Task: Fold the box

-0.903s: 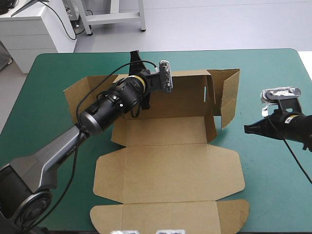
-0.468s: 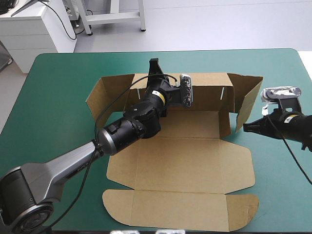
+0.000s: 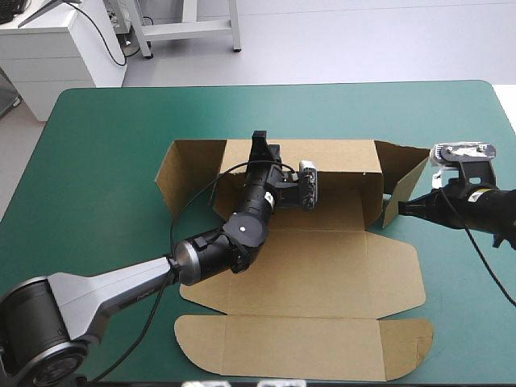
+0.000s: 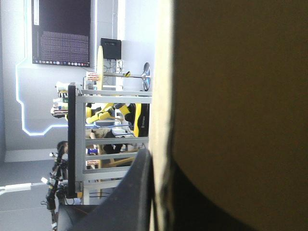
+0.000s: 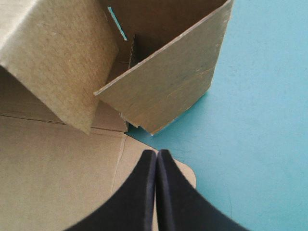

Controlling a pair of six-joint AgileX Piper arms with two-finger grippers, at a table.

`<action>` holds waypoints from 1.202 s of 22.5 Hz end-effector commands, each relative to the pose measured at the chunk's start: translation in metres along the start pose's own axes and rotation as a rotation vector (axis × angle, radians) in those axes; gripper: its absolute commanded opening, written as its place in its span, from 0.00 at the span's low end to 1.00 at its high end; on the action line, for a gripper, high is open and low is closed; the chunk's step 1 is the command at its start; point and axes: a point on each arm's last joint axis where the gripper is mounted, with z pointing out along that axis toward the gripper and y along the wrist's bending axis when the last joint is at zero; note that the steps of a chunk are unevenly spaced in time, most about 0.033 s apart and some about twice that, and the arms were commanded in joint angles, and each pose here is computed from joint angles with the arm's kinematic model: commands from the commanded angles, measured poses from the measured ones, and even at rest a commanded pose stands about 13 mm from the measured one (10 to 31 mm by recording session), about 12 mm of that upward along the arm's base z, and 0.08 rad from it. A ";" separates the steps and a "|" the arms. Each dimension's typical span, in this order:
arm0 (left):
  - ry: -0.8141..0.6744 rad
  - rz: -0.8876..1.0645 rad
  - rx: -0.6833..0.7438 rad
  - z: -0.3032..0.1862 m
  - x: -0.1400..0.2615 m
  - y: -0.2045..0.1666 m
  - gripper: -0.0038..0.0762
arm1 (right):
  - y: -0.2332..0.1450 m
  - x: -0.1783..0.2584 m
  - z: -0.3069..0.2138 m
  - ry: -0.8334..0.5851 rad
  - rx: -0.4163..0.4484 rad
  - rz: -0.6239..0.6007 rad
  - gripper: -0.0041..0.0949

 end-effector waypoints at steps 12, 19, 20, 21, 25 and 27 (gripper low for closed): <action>-0.027 -0.022 -0.102 -0.013 0.005 0.012 0.04 | 0.003 -0.078 -0.017 -0.234 -0.050 -0.039 0.02; -0.027 -0.022 -0.102 -0.013 0.005 0.012 0.04 | -0.008 -0.135 0.029 -0.162 -0.074 -0.050 0.02; -0.027 -0.024 -0.102 -0.013 0.005 0.012 0.04 | -0.010 -0.140 0.040 -0.135 -0.080 -0.042 0.02; -0.027 -0.033 -0.101 -0.013 0.005 0.012 0.04 | -0.012 -0.142 0.047 -0.123 -0.077 -0.044 0.02; -0.027 -0.082 -0.105 -0.013 0.005 0.012 0.04 | -0.018 -0.138 0.075 -0.029 -0.077 -0.020 0.02; -0.027 -0.082 -0.105 -0.013 0.005 0.012 0.04 | -0.019 -0.131 0.086 0.055 -0.091 -0.028 0.02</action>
